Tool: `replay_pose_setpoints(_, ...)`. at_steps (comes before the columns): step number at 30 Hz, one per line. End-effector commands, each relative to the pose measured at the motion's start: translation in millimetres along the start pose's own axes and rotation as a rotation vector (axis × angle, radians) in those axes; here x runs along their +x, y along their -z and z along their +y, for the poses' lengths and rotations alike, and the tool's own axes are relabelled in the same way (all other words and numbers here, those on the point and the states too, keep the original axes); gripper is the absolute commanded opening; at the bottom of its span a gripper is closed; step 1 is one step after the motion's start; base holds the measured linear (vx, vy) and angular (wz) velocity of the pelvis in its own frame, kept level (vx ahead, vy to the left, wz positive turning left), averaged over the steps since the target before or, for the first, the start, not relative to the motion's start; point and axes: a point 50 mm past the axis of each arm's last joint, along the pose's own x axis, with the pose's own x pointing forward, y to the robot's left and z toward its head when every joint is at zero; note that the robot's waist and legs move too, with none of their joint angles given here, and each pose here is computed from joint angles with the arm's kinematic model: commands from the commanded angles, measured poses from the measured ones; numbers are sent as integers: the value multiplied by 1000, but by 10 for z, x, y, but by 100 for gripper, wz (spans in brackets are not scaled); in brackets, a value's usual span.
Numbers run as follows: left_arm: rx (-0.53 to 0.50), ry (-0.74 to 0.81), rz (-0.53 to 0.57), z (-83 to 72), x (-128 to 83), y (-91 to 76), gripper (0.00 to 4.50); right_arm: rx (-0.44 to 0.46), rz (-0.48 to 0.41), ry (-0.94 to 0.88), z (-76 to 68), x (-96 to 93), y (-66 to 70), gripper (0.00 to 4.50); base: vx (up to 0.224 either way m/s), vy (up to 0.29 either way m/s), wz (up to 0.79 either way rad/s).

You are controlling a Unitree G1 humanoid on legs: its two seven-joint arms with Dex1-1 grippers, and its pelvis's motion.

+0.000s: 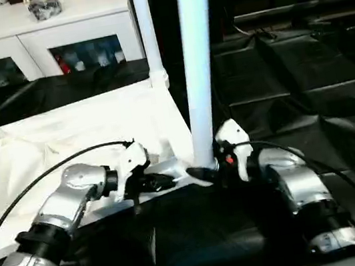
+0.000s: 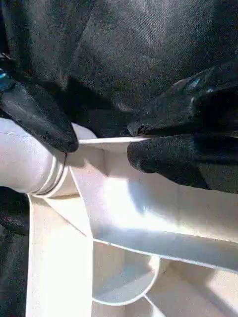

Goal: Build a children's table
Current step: Rotate leg to tighten

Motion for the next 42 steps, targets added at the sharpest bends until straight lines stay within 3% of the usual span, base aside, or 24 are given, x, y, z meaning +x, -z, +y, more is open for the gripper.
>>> replay_pose_setpoints(1,59,84,-37,-61,26,-121,0,-4,-23,-71,67,37,-47,421,0,0,0)
replay_pose_setpoints(5,58,98,-30,-73,22,-106,0,-1,-31,-106,93,31,-62,421,0,0,0)
replay_pose_setpoints(7,57,102,-29,-76,24,-103,0,0,-25,-112,100,34,-53,388,0,0,0)
replay_pose_setpoints(17,56,106,-28,-92,40,-96,0,-27,-15,-125,127,55,-47,329,0,0,0)
replay_pose_setpoints(21,57,102,-30,-91,45,-97,0,-58,-26,-88,109,71,-59,329,0,0,0)
replay_pose_setpoints(22,58,102,-30,-97,50,-94,0,0,-54,-89,96,85,-88,354,0,0,0)
replay_pose_setpoints(24,57,102,-31,-99,54,-94,0,23,-69,-100,95,90,-117,365,0,0,0)
replay_pose_setpoints(29,56,102,-30,-103,52,-91,0,-28,-42,-85,89,97,-113,409,0,0,0)
replay_pose_setpoints(42,52,107,-26,-108,41,-84,0,-14,-1,-108,69,-13,-56,409,0,0,0)
